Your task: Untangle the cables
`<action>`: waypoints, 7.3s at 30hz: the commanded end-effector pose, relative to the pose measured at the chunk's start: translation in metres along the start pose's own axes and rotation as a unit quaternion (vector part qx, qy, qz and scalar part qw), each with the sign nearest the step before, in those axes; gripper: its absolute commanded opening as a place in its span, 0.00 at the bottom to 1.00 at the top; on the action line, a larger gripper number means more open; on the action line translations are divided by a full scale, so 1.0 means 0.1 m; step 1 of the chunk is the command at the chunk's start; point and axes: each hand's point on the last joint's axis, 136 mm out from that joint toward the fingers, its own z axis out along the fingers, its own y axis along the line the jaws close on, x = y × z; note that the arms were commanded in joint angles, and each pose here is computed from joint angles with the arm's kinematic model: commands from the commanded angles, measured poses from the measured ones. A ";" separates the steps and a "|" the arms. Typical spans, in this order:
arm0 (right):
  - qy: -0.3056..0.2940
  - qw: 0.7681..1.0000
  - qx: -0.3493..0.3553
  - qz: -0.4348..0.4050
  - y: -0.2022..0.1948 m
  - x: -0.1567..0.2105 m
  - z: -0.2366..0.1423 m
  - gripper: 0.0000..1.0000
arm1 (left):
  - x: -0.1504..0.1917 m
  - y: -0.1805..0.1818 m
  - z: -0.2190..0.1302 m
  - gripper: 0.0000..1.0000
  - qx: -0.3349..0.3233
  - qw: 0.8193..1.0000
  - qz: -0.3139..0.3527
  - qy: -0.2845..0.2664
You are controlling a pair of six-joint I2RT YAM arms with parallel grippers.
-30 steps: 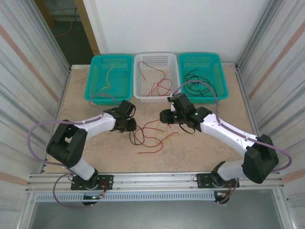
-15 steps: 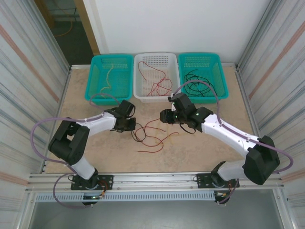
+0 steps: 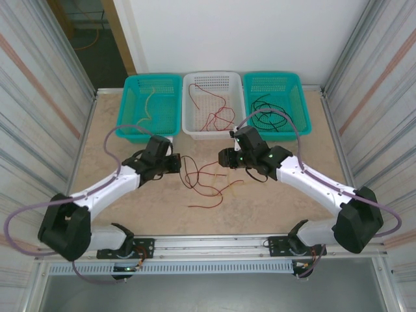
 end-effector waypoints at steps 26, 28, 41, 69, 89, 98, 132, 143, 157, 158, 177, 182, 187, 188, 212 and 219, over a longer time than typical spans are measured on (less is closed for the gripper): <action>-0.030 0.974 -0.218 -0.055 1.01 -0.29 -0.69 0.58 | -0.80 -1.08 -1.20 0.00 0.270 0.954 -0.002 -0.129; -0.026 0.974 -0.216 -0.067 1.07 -0.28 -0.66 0.56 | -0.78 -1.10 -1.22 0.00 0.274 0.954 0.005 -0.125; -0.019 0.979 -0.182 -0.085 1.09 -0.36 -0.55 0.20 | -0.55 -1.19 -1.18 0.00 0.298 0.951 0.056 -0.064; -0.136 0.938 -0.310 -0.081 1.61 -0.84 -1.56 0.00 | -0.63 -0.89 -0.83 0.83 0.264 0.953 -0.115 -0.099; -0.157 0.922 -0.342 -0.085 1.73 -0.96 -1.71 0.00 | -0.75 -1.05 -0.73 0.33 0.306 0.936 -0.151 -0.082; -0.190 0.917 -0.343 -0.072 1.68 -1.23 -1.75 0.00 | -0.65 -1.09 -0.64 0.00 0.310 0.936 -0.154 -0.059; -0.276 0.954 -0.051 0.107 -0.77 -2.61 -1.28 0.00 | -0.20 -0.81 -0.54 0.41 0.178 0.981 -0.078 -0.023; -0.195 0.952 0.025 0.234 -2.11 -2.86 -0.46 0.38 | 0.05 -0.47 -0.54 0.55 0.093 0.995 -0.044 0.001; -0.173 0.966 0.027 0.191 -1.46 -1.95 -0.73 0.59 | 0.52 -0.45 -0.11 0.56 0.042 0.992 0.023 0.119; -0.161 0.970 0.030 0.180 -1.37 -1.77 -0.70 0.59 | 0.52 -0.49 -0.08 0.56 0.046 0.991 0.029 0.119; -0.063 0.982 0.081 0.162 -1.07 -0.19 -0.54 0.58 | 0.61 -1.11 0.83 0.31 0.060 0.965 0.152 0.203; -0.072 0.981 0.077 0.162 -1.06 -0.24 -0.63 0.58 | 0.78 -1.04 1.06 0.31 0.039 0.959 0.146 0.239; -0.077 0.980 0.073 0.167 -1.08 -0.23 -0.69 0.59 | 0.82 -0.94 1.17 0.33 0.013 0.959 0.144 0.243; -0.077 0.980 0.073 0.169 -1.09 -0.22 -0.70 0.59 | 0.83 -0.93 1.18 0.33 0.010 0.959 0.145 0.243; -0.129 0.988 -0.062 0.065 -0.32 -0.46 -1.10 0.64 | 0.05 -1.51 0.24 0.00 0.103 0.978 0.165 0.079; -0.113 0.987 -0.113 0.004 0.14 -0.40 -1.06 0.66 | -0.32 -1.66 -0.39 0.00 0.152 0.977 0.151 -0.016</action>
